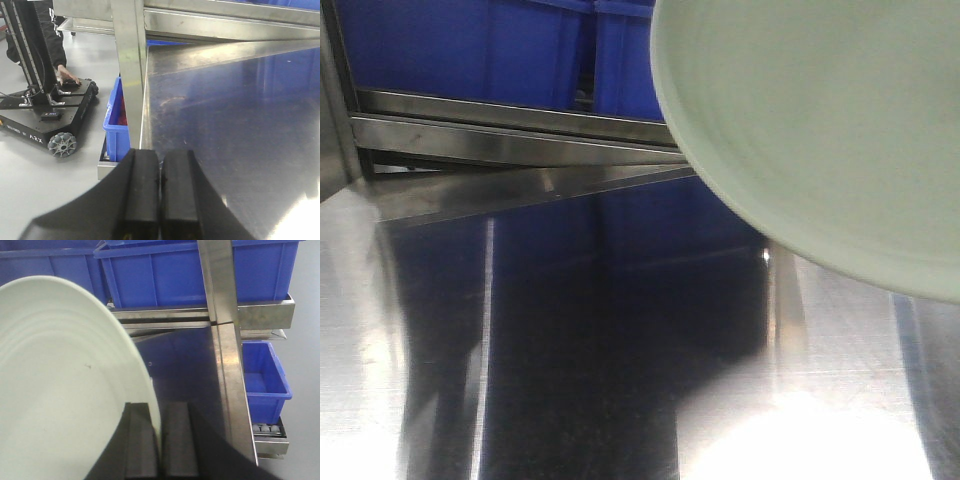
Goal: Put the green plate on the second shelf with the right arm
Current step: 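Lift the green plate upward off the table with the right gripper, then hold the plate in the right gripper while the base drives to the shelf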
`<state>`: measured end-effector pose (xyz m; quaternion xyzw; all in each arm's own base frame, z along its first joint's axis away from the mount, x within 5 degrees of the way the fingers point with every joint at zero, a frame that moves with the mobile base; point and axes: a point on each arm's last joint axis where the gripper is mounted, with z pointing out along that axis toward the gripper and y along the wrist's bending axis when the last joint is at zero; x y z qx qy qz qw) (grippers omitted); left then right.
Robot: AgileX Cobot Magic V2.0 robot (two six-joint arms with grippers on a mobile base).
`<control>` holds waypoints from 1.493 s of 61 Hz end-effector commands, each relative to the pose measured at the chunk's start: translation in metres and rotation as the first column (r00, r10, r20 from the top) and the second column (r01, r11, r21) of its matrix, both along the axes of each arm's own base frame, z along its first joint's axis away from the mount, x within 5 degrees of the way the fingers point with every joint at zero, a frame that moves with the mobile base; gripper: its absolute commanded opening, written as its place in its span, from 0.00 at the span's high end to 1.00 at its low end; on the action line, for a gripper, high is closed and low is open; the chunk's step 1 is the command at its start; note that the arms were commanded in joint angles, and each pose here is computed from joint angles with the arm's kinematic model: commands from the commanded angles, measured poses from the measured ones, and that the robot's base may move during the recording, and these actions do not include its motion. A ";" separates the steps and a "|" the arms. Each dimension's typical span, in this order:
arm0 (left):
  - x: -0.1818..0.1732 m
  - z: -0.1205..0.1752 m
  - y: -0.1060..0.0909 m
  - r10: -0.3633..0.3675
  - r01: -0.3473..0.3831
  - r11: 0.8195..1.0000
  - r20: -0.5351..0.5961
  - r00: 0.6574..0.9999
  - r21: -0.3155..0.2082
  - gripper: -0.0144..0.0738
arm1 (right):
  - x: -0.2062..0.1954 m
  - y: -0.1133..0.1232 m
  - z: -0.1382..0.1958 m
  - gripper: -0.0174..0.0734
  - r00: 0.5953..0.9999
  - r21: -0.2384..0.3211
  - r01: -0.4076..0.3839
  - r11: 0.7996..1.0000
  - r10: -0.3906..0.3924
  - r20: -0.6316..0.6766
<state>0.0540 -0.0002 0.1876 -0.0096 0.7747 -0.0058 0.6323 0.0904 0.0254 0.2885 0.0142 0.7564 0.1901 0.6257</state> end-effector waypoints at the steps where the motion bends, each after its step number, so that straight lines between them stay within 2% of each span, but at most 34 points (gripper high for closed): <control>1: 0.001 -0.005 0.000 0.002 -0.002 1.000 0.061 0.998 0.001 0.70 | 0.001 -0.003 0.021 0.75 0.989 0.041 0.035 0.999 -0.040 0.142; 91: 0.001 -0.005 0.000 0.002 -0.002 1.000 0.061 0.998 0.001 0.70 | 0.001 -0.003 0.021 0.75 0.989 0.040 0.034 0.999 -0.040 0.140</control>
